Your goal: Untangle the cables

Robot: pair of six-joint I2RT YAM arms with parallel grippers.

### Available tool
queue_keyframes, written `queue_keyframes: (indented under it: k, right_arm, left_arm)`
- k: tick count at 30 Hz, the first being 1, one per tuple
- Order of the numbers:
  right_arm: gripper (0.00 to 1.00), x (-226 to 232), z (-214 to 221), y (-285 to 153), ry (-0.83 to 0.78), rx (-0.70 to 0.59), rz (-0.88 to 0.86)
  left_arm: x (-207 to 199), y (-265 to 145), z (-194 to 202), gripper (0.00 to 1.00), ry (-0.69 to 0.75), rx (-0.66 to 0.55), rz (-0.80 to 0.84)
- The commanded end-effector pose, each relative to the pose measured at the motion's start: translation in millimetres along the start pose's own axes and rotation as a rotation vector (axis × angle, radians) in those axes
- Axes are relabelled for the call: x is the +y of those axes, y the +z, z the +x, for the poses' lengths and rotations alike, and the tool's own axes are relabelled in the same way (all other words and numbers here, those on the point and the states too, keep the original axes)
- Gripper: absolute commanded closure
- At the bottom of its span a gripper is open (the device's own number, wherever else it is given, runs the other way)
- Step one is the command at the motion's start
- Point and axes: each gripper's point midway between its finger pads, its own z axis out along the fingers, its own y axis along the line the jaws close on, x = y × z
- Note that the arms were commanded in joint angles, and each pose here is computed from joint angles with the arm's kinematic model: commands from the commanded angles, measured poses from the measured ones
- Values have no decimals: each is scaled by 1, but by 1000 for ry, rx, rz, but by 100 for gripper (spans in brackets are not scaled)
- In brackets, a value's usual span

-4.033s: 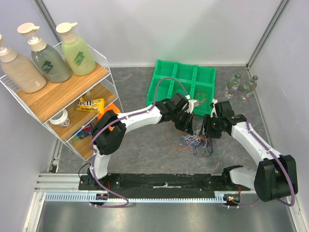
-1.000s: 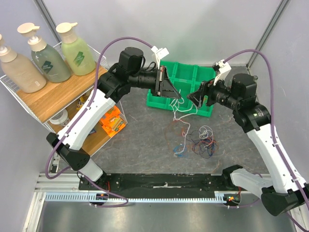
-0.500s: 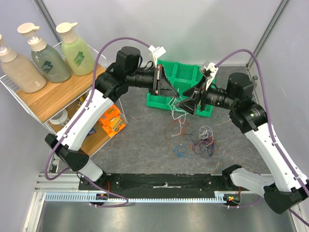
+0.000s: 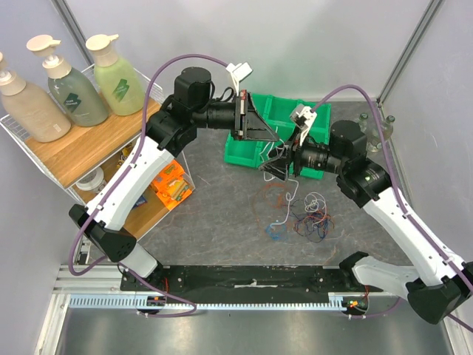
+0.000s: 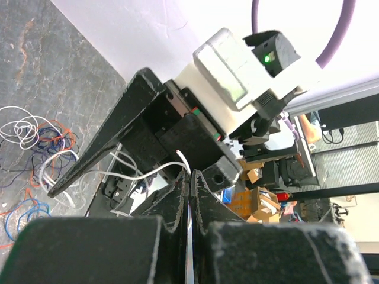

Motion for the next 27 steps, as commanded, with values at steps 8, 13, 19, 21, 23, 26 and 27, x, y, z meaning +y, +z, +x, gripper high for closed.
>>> queue_keyframes:
  k: [8,13,19,21,23,26,27]
  right_arm:
    - [86,-17,-36,-13,26,-233,208]
    - [100,-15,-32,1,98,-224,157]
    - [100,-34,-41,3,149,-256,252]
    - [100,-45,-46,5,172,-256,304]
    - [100,-56,-51,6,180,-260,353]
    - [100,-76,-53,8,203,-259,452]
    - [100,-85,-54,8,208,-261,493]
  left_arm:
    - [-12,-4,-18,98,-11,-63,39]
    - [-2,-11,-29,94,9,-122,-24]
    - [7,-31,-36,49,104,-196,-168]
    - [15,-41,-38,17,129,-230,-247]
    - [19,-55,-39,10,169,-276,-317]
    - [17,-80,-40,8,237,-354,-402]
    - [18,-86,-39,7,261,-367,-424]
